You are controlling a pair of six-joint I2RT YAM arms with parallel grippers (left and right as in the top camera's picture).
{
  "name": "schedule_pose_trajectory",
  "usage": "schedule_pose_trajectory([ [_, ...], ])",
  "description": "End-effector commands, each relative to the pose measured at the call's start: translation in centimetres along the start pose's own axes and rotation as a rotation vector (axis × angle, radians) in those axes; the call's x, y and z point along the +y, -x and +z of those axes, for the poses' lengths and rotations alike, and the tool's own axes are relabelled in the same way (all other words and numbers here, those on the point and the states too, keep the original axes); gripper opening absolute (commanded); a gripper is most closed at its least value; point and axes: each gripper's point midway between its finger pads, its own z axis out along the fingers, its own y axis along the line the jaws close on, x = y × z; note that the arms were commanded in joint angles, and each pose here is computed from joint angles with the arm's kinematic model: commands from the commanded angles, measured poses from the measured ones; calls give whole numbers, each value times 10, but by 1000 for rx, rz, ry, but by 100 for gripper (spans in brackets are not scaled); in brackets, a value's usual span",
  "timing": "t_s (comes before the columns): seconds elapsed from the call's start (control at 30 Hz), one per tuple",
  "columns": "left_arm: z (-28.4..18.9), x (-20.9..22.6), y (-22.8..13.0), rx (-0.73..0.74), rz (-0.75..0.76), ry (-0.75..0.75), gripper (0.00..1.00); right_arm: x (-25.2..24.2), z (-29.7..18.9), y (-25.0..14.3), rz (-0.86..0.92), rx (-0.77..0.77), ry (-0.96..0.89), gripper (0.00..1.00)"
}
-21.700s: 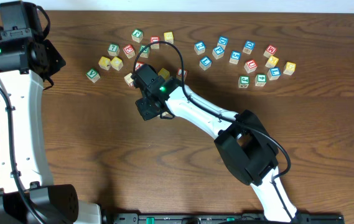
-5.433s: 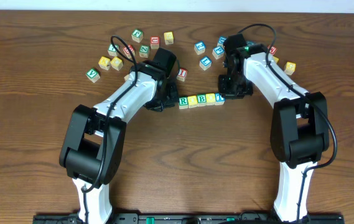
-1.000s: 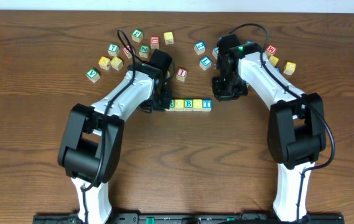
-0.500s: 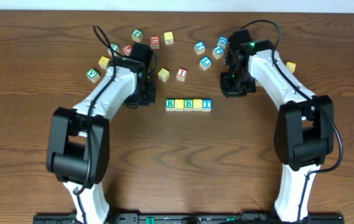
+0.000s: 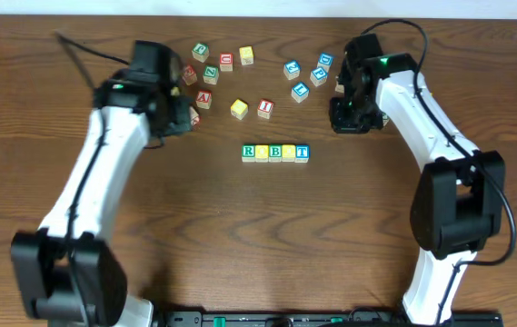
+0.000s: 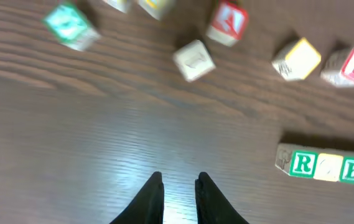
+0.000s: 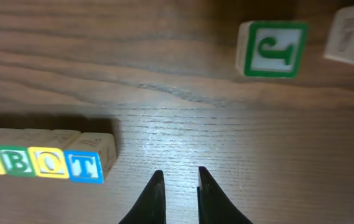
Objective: Spell out ROBOT
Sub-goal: 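Lift both grippers away from the aligned ROBOT row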
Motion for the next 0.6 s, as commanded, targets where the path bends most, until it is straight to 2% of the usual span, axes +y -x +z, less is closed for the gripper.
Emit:
schedule_pose_trajectory([
  [0.0,-39,26,18,-101,-46,18,19,-2,-44,13,2,-115,15,13],
  [0.3,-90,73,21,-207,-162,56,19,-4,-110,16,5,-273,41,14],
  [0.57,-114,81,15,-251,-185,61,19,-9,-159,8,4,-389,21,20],
])
